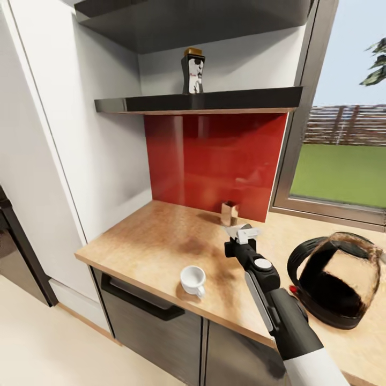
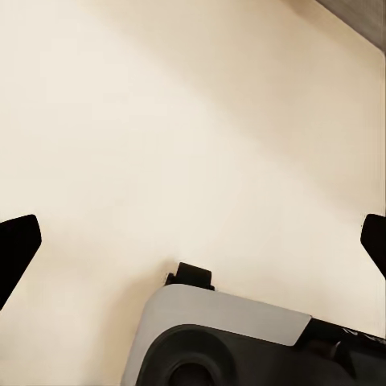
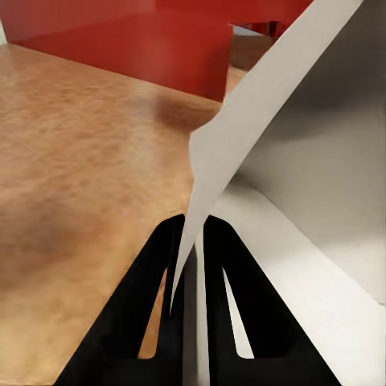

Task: Set up a coffee station on the kitchen countertop: keep the coffee maker on the countertop, move the bottle of coffee from the kitchen shelf to the counter next to the coffee maker, place a paper coffee filter on top of the coffee maker, put the saucer next to the coffee maker with the coffee cup on the saucer, and place the electric kettle next to the coffee maker.

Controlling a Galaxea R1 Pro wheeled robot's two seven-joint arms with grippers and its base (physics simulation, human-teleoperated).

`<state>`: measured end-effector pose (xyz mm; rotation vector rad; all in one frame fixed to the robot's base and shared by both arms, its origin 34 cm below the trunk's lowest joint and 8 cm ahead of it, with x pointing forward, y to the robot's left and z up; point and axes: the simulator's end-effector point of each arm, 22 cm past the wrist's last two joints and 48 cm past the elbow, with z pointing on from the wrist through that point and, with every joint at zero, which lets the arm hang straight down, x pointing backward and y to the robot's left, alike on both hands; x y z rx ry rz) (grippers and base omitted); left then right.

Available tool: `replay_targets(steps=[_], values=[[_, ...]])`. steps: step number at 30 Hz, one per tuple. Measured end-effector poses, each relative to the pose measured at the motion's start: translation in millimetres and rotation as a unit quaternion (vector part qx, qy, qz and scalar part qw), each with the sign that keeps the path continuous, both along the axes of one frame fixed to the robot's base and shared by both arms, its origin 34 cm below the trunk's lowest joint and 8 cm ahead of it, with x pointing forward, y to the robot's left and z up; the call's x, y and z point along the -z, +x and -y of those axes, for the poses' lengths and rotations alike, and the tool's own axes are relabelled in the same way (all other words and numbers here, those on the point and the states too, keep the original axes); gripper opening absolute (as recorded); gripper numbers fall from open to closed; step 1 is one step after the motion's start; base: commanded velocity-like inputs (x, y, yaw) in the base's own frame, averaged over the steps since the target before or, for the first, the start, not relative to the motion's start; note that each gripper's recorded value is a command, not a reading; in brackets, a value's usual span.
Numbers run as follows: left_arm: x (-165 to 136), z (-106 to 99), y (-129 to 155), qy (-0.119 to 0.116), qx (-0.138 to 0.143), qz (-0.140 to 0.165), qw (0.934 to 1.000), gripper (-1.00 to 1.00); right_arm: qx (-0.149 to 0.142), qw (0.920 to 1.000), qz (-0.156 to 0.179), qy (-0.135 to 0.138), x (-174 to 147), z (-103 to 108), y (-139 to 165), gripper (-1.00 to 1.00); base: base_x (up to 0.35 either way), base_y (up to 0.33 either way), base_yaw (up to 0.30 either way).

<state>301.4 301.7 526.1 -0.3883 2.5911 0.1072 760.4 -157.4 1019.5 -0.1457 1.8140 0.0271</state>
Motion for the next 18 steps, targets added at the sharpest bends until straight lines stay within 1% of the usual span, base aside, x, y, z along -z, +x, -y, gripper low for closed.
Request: replay_targets(steps=[10, 16, 18], values=[[0.0, 0.2, 0.1, 0.0, 0.0, 0.0, 1.0, 1.0, 0.0, 1.0, 0.0, 0.0, 0.4, 0.0, 0.0, -1.0, -0.255, -0.167, 0.0], [-0.1, 0.1, 0.0, 0.0, 0.0, 0.0, 1.0, 1.0, 0.0, 1.0, -0.001, 0.0, 0.9, -0.2, -0.5, -1.0, -0.092, -0.058, 0.0], [-0.1, 0.1, 0.0, 0.0, 0.0, 0.0, 1.0, 1.0, 0.0, 1.0, -0.001, 0.0, 1.2, -0.4, -0.5, -1.0, -0.189, -0.012, 0.0]])
